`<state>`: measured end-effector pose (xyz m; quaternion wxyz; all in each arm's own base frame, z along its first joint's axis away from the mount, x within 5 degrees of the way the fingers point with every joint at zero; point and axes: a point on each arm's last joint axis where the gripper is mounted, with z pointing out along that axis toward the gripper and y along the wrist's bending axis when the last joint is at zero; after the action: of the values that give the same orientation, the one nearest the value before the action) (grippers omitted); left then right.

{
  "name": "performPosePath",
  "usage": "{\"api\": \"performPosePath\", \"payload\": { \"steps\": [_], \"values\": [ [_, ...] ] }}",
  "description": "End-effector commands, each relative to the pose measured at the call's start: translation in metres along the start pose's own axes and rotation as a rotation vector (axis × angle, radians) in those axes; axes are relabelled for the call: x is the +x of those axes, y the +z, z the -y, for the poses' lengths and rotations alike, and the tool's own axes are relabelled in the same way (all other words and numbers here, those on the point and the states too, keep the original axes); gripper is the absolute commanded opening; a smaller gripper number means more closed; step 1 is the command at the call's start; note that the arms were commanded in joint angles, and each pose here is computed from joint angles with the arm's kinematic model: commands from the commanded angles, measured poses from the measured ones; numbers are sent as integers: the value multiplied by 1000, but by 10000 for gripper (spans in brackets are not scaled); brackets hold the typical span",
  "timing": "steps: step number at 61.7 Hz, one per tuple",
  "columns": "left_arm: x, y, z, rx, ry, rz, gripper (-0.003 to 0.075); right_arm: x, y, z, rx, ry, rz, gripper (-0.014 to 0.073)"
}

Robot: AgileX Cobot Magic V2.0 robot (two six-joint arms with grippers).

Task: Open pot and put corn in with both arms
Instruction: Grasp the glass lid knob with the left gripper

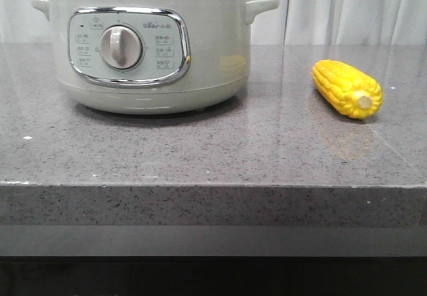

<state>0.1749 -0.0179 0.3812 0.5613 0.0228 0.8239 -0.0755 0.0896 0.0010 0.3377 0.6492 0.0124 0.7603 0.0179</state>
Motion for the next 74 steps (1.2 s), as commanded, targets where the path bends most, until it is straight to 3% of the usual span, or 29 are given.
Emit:
{"api": "performPosePath", "payload": {
  "steps": [1,24,40,54,74],
  "values": [
    [-40,7,8,41,52,36,640,-17,-1,1,11,-14,94,508],
    [-112,80,84,311,199,-143,640,-17,-1,1,11,-14,94,508],
    [-129,127,138,433,270,-218,640,-17,-1,1,11,-14,94,508],
    [-125,157,150,441,273,-234,640,-17,-1,1,11,-14,94,508],
    [-117,172,150,418,293,-262,639,-17,-1,1,11,-14,94,508]
  ]
}}
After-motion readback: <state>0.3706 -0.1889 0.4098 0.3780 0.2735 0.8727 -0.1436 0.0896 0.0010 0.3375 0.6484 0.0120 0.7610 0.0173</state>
